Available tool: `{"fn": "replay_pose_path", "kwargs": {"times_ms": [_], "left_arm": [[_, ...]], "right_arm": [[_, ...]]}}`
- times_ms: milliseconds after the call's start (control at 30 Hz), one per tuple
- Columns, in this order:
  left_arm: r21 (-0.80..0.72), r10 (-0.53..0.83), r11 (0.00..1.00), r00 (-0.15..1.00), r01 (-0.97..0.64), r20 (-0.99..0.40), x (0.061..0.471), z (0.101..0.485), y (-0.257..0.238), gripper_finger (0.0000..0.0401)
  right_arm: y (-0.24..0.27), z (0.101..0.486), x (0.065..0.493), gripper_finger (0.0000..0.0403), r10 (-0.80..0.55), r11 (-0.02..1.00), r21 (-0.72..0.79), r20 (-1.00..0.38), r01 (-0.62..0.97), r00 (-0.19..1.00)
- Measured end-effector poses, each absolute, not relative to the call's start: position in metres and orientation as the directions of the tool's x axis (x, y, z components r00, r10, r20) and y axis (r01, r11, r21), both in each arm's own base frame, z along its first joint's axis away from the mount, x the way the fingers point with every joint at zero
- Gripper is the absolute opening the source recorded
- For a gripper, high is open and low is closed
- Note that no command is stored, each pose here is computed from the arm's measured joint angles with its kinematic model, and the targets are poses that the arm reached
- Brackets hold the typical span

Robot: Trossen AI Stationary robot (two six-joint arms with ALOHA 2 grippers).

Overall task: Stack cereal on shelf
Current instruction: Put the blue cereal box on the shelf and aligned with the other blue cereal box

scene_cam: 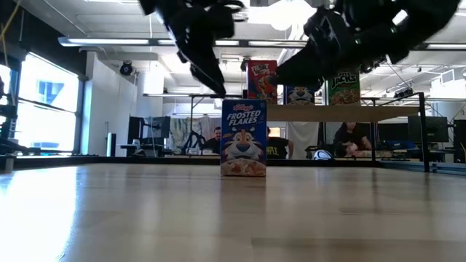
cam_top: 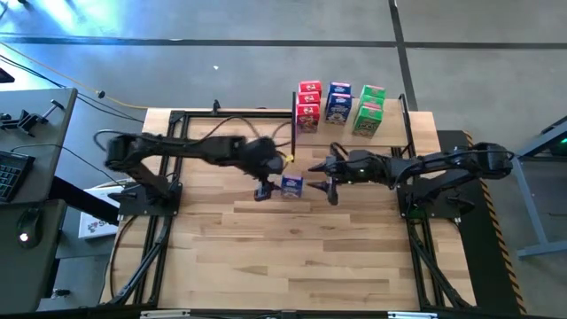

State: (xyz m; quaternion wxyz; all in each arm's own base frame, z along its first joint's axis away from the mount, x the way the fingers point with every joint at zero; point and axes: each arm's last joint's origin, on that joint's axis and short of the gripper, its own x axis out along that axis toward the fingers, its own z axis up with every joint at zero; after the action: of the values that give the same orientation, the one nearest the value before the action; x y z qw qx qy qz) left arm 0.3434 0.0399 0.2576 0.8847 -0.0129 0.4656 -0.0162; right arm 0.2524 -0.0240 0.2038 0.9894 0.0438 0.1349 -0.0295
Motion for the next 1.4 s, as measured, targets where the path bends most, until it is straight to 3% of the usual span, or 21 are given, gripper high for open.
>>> {"fn": "replay_pose_path", "kwargs": {"times_ms": [200, 400, 500, 733, 1067, 1400], "left_arm": [[-0.116, -0.046, 0.993, 0.808, -0.028, -0.587, 0.303, 0.238, 0.034, 0.0251], [-0.199, -0.018, 0.979, 0.953, -0.045, -0.301, 0.277, 0.21, 0.033, 0.0251], [-0.221, 0.003, 0.974, 0.973, -0.056, -0.233, 0.267, 0.198, 0.034, 0.0251], [-0.217, 0.081, 0.968, 0.974, -0.128, -0.213, 0.253, 0.182, 0.039, 0.0251], [-0.216, 0.092, 0.966, 0.967, -0.144, -0.237, 0.244, 0.169, 0.039, 0.0251], [-0.207, 0.097, 0.967, 0.968, -0.146, -0.23, 0.244, 0.17, 0.039, 0.025]], "right_arm": [[-0.016, 0.242, 0.276, 0.0269, -0.023, 0.991, 0.11, -0.457, 0.082, 0.889], [-0.008, 0.26, 0.314, 0.0284, 0.008, 0.994, 0.087, -0.624, 0.059, 0.781], [-0.007, 0.259, 0.337, 0.0284, 0.002, 0.995, 0.068, -0.714, 0.067, 0.7], [-0.013, 0.253, 0.376, 0.0284, -0.049, 0.993, 0.014, -0.851, 0.116, 0.524], [-0.018, 0.236, 0.395, 0.0274, -0.11, 0.988, -0.056, -0.908, 0.144, 0.405], [-0.029, 0.231, 0.394, 0.0182, -0.008, 0.99, 0.047, -0.924, 0.134, 0.382]]}}
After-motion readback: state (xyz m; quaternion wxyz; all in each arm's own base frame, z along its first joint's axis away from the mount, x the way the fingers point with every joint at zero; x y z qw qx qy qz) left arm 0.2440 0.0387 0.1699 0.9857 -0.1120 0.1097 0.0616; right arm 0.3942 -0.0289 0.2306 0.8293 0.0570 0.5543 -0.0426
